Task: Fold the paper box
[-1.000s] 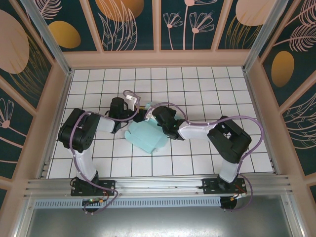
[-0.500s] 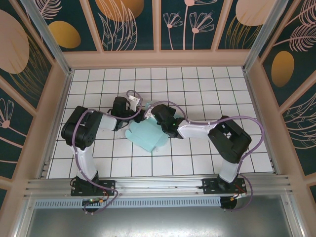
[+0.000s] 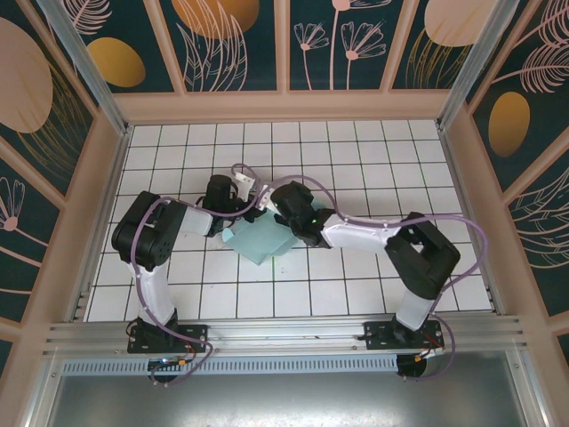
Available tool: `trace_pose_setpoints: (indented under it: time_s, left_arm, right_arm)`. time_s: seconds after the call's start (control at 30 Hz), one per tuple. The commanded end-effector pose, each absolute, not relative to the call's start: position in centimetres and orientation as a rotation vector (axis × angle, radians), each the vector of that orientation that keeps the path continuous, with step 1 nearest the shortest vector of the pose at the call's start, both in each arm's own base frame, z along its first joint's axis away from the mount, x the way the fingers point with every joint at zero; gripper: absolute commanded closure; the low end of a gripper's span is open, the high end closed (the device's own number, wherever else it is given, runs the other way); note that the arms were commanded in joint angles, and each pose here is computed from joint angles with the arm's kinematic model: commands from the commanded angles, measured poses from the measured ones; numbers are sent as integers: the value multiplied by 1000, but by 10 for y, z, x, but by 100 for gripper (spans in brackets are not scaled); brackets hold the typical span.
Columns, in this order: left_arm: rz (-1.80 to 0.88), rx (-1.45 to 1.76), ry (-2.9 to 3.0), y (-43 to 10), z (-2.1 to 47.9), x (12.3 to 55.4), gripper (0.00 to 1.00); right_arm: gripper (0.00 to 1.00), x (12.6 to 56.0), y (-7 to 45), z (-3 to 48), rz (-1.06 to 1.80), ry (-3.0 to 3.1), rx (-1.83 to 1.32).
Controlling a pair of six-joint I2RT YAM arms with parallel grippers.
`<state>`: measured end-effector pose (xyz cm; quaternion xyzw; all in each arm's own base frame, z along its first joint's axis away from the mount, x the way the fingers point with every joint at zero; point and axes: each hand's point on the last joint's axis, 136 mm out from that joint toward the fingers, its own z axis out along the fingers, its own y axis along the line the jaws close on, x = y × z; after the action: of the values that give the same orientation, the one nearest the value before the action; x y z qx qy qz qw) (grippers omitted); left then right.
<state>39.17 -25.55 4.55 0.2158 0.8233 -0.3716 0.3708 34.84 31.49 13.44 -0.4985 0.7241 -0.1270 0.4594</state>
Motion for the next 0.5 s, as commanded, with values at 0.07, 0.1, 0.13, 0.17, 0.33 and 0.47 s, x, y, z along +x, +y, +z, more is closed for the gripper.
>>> trace_pose_setpoints:
  time_s: [0.07,0.1,0.13,0.17,0.33,0.47]
  left_arm:
    - [-960,532,2007,-260,69,398,92]
    - [-947,519,1994,-260,71,399,91]
    - [-925,509,1986,-260,73,401,91]
    - [-900,504,1980,-262,74,401,91]
    - [-817,403,1876,-263,89,401,94]
    - [-778,404,1828,-269,87,393,91]
  right_arm:
    - [28,337,333,211,268,1824,-970]
    - [28,339,331,220,351,1835,-913]
    - [28,344,325,227,397,1849,-844]
    - [28,349,321,234,474,1868,-773]
    - [29,383,289,229,706,2081,-420]
    - [30,394,278,213,852,2209,-287]
